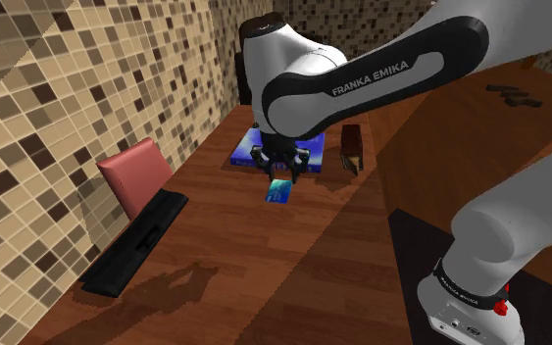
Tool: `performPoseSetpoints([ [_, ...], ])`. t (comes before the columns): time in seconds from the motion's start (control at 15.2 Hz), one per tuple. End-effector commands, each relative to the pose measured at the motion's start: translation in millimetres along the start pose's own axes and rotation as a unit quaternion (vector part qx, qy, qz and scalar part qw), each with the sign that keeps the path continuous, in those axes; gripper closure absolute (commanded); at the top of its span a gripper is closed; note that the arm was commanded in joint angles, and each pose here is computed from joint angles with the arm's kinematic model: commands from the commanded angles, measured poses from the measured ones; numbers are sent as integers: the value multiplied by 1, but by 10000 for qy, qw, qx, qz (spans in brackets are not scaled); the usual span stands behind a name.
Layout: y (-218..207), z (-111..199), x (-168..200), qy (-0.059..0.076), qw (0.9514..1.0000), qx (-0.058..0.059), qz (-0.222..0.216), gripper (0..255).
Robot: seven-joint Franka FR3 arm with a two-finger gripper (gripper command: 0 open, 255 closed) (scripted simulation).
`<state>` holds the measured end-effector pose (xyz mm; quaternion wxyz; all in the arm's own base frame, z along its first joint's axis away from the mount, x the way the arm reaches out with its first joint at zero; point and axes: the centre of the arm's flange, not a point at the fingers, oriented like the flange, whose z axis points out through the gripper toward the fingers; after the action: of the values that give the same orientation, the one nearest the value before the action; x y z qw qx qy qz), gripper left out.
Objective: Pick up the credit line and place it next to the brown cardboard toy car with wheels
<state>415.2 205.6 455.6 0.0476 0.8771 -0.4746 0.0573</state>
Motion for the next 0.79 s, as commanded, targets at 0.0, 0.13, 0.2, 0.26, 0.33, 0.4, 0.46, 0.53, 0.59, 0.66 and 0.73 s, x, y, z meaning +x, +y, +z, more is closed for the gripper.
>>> performPoseSetpoints([
  [0.0,19,5,17,-4,10000,7,-10,255],
  [0.13,37,8,35,-4,10000,7,-10,255],
  [0.2,47,10,45,-4,10000,7,-10,255],
  [0.26,56,11,54,-4,10000,7,-10,255],
  [0.33,65,13,63,-4,10000,7,-10,255],
  [0.4,74,15,72,-4,10000,7,-10,255],
  [0.46,84,16,82,-4,10000,7,-10,255],
  [0.53,93,18,91,-4,10000,7,-10,255],
  [0.59,102,19,100,-4,10000,7,-10,255],
  [0.66,111,21,109,-4,10000,7,-10,255],
  [0.73,121,23,119,-4,10000,7,-10,255],
])
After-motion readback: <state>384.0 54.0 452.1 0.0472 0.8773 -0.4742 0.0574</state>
